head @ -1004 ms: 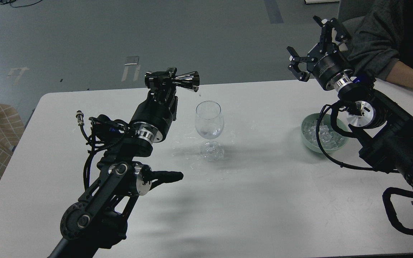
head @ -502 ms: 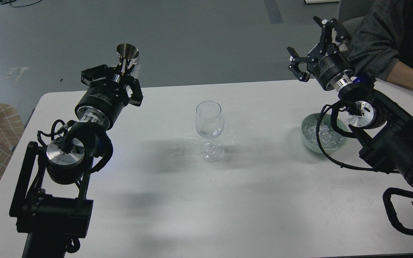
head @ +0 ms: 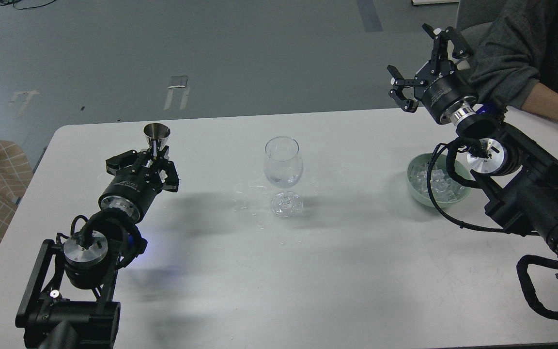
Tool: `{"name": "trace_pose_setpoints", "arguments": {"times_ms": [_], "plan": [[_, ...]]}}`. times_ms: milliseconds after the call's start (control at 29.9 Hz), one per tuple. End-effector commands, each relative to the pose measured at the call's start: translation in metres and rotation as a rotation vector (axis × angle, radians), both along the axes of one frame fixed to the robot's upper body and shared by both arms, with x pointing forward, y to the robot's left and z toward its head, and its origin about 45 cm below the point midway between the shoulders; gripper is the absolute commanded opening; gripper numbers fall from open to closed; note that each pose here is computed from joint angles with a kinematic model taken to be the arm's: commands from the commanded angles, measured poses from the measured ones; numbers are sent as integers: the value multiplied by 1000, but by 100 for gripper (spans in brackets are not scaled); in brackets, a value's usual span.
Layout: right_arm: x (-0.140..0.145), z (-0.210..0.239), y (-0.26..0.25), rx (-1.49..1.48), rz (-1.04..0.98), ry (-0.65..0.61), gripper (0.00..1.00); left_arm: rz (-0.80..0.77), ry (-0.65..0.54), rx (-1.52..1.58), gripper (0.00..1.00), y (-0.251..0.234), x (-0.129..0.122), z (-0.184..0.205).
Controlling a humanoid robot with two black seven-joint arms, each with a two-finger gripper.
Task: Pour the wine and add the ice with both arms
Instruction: 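Turn the jigger upright and carry it back to its spot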
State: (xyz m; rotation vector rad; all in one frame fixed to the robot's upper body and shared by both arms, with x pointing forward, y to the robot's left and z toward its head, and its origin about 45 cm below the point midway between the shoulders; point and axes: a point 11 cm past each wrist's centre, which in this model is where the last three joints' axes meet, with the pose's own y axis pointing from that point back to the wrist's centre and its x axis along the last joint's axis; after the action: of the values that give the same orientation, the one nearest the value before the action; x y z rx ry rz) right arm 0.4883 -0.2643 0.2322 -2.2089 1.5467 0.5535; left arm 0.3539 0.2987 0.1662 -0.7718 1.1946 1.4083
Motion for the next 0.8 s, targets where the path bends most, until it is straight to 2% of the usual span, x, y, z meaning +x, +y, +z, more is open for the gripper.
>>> {"name": "trace_pose_setpoints", "arguments": {"times_ms": [0, 368, 770], "plan": [[-1, -3, -1, 1, -2, 5, 100, 4, 9, -2, 27, 4, -2, -12], [-1, -1, -3, -2, -5, 3, 100, 14, 3, -13, 34, 13, -8, -25], [-1, -2, -3, -3, -5, 4, 100, 21, 47, -16, 38, 15, -12, -39]]}}
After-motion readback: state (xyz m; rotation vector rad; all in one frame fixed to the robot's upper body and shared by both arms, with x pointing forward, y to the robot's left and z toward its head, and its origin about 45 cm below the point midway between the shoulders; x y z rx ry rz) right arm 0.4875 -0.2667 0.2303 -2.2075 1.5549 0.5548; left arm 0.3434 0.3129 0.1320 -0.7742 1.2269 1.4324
